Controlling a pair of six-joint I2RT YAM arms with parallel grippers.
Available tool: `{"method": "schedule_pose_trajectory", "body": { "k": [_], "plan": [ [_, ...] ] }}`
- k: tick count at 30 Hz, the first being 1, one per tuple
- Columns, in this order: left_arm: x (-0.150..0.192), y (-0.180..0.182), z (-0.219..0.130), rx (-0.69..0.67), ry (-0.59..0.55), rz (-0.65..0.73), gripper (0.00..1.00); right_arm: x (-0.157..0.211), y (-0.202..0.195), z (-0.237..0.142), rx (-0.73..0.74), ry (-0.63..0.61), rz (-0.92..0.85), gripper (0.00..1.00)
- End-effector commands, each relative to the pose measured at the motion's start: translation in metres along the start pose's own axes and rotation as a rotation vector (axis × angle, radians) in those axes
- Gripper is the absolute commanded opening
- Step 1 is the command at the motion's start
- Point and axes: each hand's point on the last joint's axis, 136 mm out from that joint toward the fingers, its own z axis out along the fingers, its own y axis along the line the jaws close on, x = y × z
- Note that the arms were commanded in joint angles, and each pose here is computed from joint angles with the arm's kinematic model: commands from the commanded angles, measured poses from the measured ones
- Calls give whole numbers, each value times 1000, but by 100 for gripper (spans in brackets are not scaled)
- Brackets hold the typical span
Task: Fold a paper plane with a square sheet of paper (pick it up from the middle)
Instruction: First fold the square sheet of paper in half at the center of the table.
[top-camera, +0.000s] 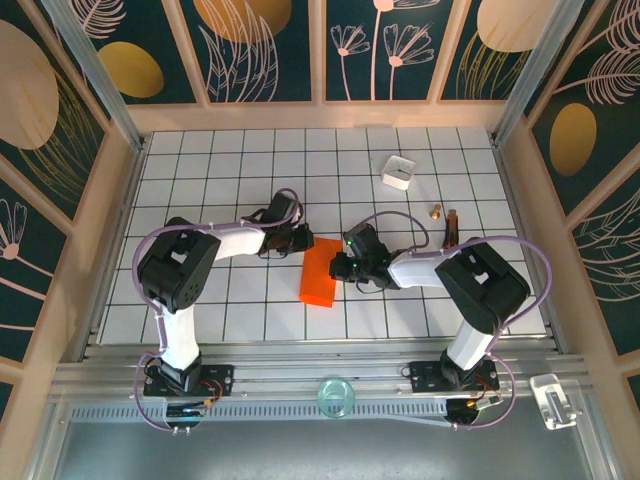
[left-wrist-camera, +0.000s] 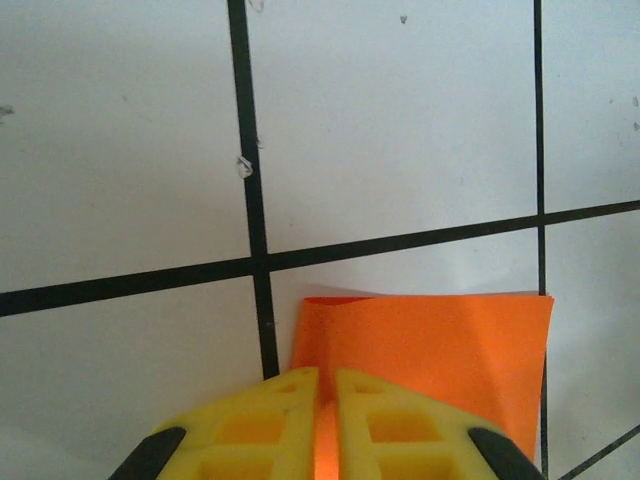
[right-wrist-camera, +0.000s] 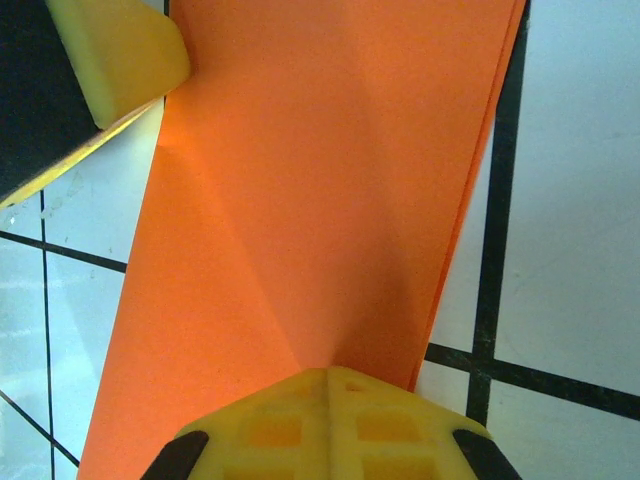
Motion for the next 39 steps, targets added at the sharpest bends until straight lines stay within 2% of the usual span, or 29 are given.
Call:
{"method": "schedule_pose_trajectory", "body": {
  "k": [1,4,6,13,18,22,26,30,34,39],
  "plan": [
    [-11,-23,-26,71,-36,7,18,72,-94,-2,345,199,67,0],
    [0,-46,-35,158,-22,12,20,71,-95,-2,349,197,69,0],
    [5,-48,-31,188,-4,-5,20,70,-93,-2,343,196,67,0],
    [-5,-14,5,39,9,26,13,67,-91,-1,345,194,58,0],
    [-8,9,10,-25,6,25,10,67,-91,-2,346,193,60,0],
    [-7,8,-2,-36,2,43,12,71,-95,-4,353,200,65,0],
    [-1,-25,-37,86,-20,34,18,71,-94,-5,352,200,65,0],
    [37,-37,-45,152,54,9,19,70,-94,-4,356,198,64,0],
    [66,-18,-32,124,124,-23,12,69,-93,-3,352,196,63,0],
    [68,21,-22,-29,124,9,8,69,-94,-2,357,195,61,0]
  ]
}}
